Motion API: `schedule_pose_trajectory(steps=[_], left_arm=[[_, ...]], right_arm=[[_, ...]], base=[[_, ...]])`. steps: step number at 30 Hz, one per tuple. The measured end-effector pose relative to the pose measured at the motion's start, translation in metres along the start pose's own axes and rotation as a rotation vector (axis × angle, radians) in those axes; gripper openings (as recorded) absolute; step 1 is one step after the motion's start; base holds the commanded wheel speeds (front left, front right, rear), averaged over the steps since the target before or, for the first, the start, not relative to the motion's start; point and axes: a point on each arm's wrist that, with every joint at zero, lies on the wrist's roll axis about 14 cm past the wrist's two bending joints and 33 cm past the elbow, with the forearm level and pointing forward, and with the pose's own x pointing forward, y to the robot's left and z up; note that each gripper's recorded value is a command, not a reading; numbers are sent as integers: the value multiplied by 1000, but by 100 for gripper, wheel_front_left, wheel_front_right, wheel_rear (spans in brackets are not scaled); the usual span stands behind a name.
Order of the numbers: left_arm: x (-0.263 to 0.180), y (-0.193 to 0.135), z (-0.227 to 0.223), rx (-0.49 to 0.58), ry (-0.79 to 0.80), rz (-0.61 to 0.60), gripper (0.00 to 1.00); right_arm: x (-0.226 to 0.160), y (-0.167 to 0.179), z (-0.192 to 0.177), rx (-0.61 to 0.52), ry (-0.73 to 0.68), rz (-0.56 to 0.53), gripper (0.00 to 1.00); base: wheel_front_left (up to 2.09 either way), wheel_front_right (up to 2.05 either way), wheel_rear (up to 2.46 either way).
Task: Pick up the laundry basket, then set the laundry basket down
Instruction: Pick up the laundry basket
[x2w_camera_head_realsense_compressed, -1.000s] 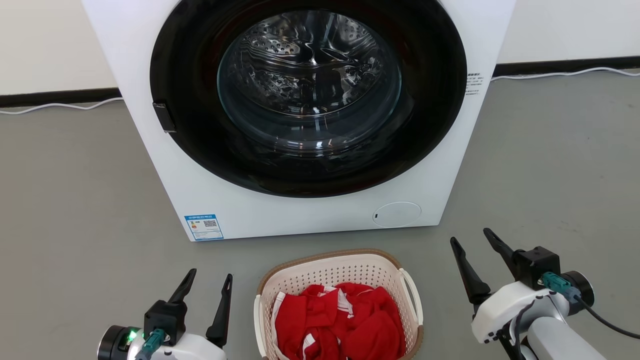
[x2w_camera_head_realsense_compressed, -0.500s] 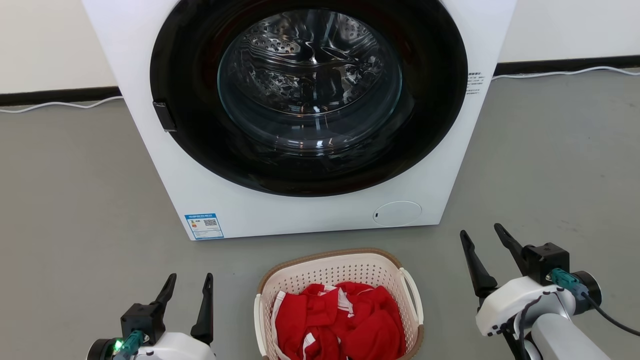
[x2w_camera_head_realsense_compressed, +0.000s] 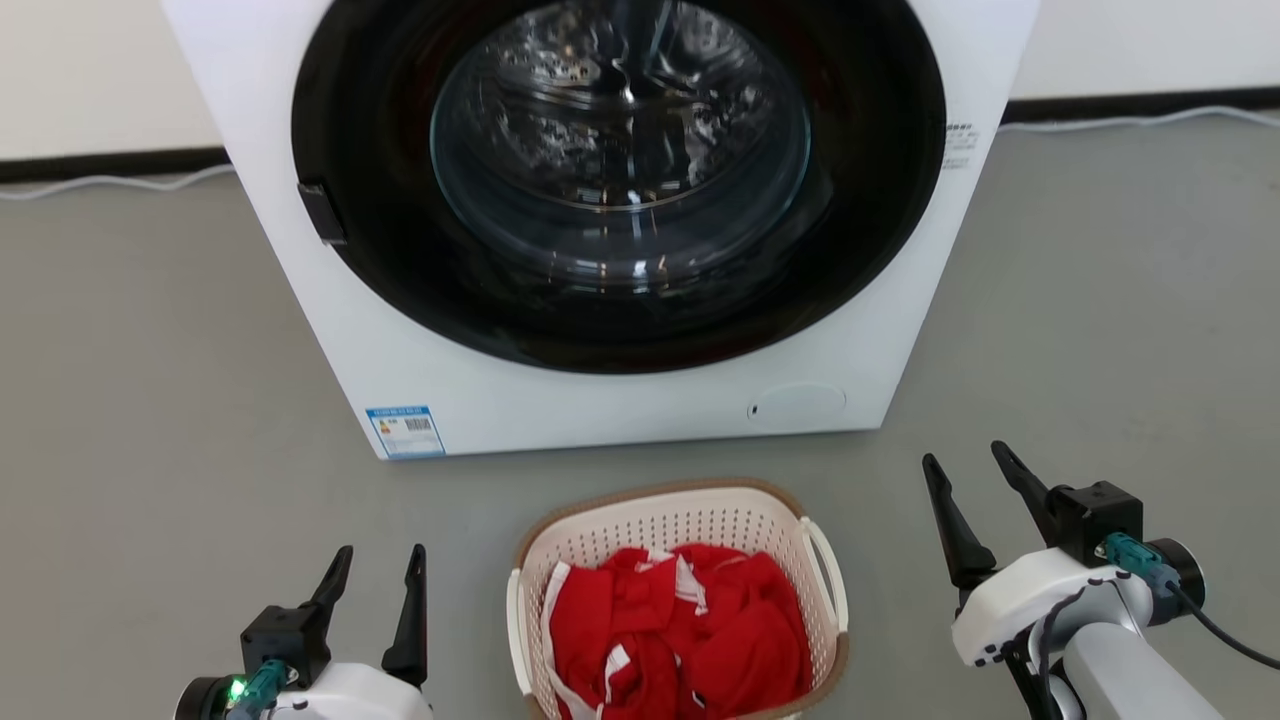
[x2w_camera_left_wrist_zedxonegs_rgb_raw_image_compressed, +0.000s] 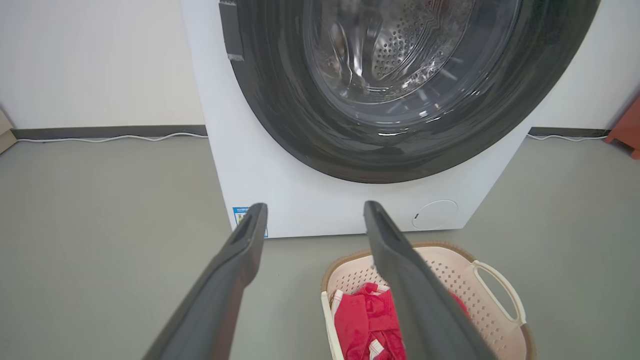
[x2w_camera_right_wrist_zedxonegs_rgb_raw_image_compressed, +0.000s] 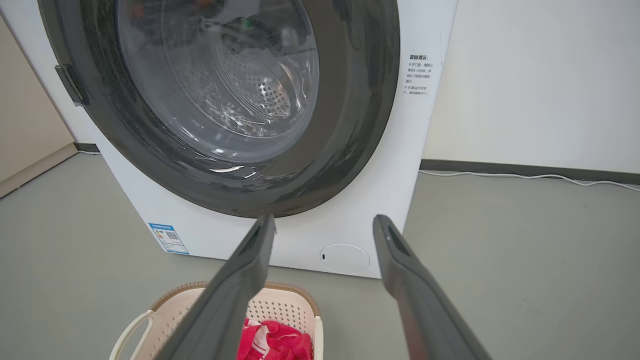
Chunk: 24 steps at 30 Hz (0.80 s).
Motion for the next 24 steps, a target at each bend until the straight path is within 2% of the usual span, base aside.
schedule_pose_trajectory(steps=[11,24], left_arm=[[34,-13,-15,-38,37,-53,100],[91,-26,-69,-160,152,-107,100]], right_arm=[[24,-14,-25,10,54,-24,100],[72,-37,-79,9,148,-57,100]], base=[[0,0,0],[0,0,0]])
